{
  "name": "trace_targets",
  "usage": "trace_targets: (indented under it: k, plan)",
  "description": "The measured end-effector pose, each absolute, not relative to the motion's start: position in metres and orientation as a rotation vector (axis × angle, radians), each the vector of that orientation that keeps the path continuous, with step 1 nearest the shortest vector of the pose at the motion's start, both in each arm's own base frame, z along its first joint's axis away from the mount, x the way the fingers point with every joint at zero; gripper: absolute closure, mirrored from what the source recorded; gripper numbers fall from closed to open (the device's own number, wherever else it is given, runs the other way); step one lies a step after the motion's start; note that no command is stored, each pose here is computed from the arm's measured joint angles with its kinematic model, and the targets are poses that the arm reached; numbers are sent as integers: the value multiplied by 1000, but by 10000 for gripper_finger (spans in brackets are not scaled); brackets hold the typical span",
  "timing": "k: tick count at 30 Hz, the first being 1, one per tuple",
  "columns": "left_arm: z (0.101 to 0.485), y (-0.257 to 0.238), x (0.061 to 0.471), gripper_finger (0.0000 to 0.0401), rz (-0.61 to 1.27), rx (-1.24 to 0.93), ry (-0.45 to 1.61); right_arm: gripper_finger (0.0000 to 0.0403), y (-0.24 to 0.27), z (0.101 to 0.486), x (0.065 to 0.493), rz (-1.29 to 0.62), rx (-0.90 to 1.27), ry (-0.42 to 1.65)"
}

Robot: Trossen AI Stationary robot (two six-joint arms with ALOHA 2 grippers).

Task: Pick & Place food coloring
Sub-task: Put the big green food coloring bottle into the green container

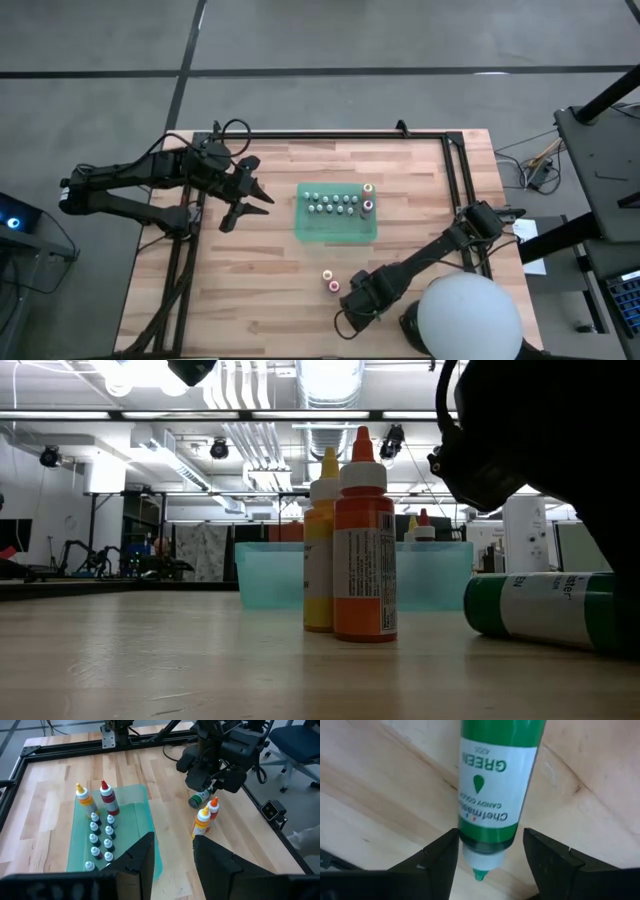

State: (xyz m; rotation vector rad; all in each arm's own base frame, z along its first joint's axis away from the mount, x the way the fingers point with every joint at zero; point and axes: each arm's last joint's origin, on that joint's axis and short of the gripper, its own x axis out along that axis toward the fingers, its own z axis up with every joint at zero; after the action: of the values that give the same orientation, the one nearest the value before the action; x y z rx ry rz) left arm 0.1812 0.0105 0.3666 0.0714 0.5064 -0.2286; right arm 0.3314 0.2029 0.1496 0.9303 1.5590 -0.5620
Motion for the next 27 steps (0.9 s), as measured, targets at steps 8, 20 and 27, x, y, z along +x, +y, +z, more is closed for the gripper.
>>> trace_targets:
  k: [8,20,27]
  plan:
    - [367,10,181,293,-229,72,506,227,202,148,332,-544,941,1577]
    - [367,10,181,293,-228,72,506,298,202,145,330,-534,952,1588]
    - [367,10,181,293,-228,72,506,298,202,147,331,-530,947,1588]
